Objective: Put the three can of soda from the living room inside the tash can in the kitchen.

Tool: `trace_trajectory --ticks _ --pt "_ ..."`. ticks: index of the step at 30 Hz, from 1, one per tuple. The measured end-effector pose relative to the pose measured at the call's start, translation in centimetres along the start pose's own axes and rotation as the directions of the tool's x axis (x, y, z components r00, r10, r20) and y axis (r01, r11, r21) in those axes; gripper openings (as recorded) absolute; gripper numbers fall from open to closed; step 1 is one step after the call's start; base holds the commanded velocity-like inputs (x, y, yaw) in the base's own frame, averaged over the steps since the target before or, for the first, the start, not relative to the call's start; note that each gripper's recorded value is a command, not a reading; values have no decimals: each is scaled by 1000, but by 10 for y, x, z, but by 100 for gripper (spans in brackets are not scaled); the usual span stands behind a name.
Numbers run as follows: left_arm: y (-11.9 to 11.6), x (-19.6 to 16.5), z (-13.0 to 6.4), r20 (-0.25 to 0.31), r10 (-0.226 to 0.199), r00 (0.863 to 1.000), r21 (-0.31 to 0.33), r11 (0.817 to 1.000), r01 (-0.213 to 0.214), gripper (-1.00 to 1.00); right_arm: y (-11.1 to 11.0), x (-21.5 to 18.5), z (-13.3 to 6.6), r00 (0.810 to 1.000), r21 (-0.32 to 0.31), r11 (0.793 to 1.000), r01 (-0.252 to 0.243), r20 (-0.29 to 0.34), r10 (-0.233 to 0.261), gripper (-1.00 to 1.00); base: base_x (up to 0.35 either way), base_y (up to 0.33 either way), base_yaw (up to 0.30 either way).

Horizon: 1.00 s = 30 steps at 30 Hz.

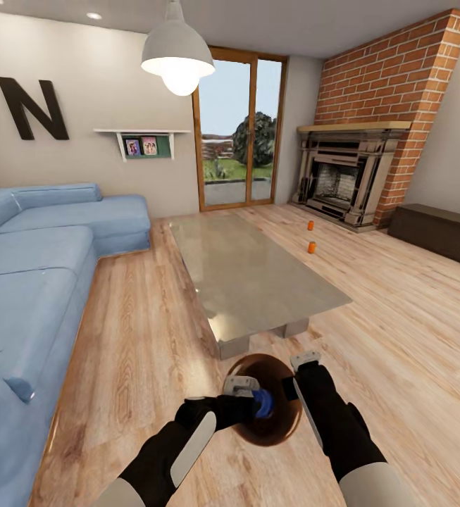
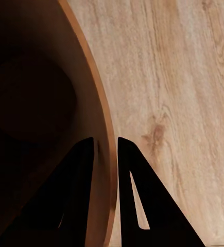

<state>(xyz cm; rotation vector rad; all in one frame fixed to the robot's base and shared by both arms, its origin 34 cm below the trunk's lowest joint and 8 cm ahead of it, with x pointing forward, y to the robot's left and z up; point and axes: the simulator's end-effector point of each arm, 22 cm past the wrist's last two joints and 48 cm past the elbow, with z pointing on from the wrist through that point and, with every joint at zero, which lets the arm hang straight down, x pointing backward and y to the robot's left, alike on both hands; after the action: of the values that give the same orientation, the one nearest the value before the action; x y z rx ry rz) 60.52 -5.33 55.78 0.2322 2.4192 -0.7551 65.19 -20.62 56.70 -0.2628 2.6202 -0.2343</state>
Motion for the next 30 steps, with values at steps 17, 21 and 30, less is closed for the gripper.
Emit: trace_trajectory --ticks 17,21,30 --pt "11 10 5 -5 -20 1000 -22 1000 20 100 10 9 5 998 4 999 49 -25 -49 -100 0 0 0" --pt "11 9 5 -3 -22 1000 -21 1000 22 100 11 9 5 999 0 999 46 -24 -46 -100 0 0 0" --pt "6 -1 1 20 -15 1000 -11 1000 15 100 7 3 2 1000 -10 1000 22 -7 -22 -100 0 0 0"
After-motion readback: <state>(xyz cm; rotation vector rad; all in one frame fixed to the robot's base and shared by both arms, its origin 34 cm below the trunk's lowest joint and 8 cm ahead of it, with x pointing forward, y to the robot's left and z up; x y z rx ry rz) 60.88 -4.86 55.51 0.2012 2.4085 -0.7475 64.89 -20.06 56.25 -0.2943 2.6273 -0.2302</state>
